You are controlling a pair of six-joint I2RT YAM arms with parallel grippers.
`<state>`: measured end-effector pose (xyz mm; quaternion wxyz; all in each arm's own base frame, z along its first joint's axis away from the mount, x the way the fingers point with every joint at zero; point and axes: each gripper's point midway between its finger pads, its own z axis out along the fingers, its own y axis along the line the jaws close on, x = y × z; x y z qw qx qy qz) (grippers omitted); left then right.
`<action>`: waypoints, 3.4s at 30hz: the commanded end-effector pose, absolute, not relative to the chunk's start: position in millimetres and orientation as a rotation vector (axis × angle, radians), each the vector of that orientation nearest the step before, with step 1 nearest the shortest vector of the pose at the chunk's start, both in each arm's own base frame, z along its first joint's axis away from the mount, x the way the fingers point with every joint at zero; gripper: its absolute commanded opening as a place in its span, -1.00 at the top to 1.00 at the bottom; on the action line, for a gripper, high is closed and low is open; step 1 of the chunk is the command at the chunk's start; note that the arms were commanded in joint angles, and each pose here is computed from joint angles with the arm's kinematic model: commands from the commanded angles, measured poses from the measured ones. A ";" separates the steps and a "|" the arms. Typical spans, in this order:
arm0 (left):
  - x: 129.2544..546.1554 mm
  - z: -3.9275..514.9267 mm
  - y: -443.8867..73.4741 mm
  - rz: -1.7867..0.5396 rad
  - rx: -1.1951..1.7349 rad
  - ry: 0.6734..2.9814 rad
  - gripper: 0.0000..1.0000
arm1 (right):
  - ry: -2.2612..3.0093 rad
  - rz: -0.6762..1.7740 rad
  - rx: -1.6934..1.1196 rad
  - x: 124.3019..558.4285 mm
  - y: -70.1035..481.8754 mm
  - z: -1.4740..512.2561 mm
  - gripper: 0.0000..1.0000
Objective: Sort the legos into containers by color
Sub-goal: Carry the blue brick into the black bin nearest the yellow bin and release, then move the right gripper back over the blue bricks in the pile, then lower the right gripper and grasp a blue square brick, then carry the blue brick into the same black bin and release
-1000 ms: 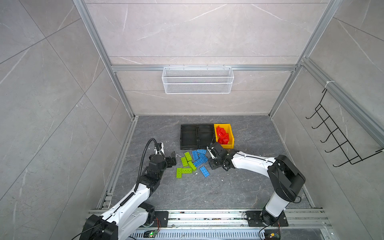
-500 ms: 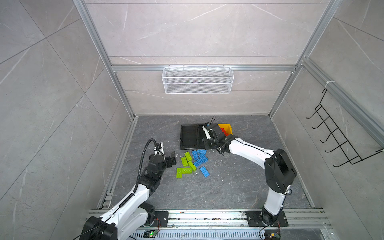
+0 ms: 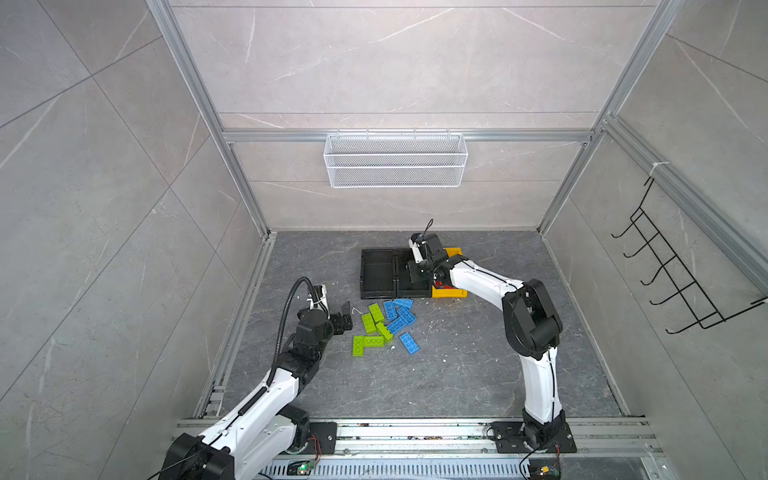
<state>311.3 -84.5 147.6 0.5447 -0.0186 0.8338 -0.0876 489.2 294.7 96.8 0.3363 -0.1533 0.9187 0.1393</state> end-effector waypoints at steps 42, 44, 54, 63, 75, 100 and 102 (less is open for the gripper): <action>316.3 149.0 -83.5 -0.203 -0.062 1.957 -0.99 | 2.560 0.254 -0.774 277.9 311.4 59.9 -0.07; 317.2 148.5 -83.6 -0.200 -0.062 1.960 -0.99 | 2.569 0.231 -0.795 276.8 315.6 52.8 -0.07; 316.7 150.0 -83.0 -0.199 -0.062 1.956 -0.99 | 2.591 0.205 -0.836 269.6 326.1 34.3 -0.07; 316.3 150.5 -82.8 -0.200 -0.064 1.955 -0.99 | 2.617 0.121 -0.817 272.2 318.1 19.7 -0.05; 315.7 152.6 -81.8 -0.197 -0.066 1.949 -0.99 | 2.593 0.126 -0.797 273.5 315.4 30.8 0.19; 315.3 151.5 -82.8 -0.191 -0.041 1.942 -0.99 | 2.359 0.371 -0.675 373.0 326.3 146.6 0.31; 315.2 150.4 -83.3 -0.193 -0.037 1.940 -0.99 | 2.350 0.374 -0.643 389.6 320.3 155.4 0.31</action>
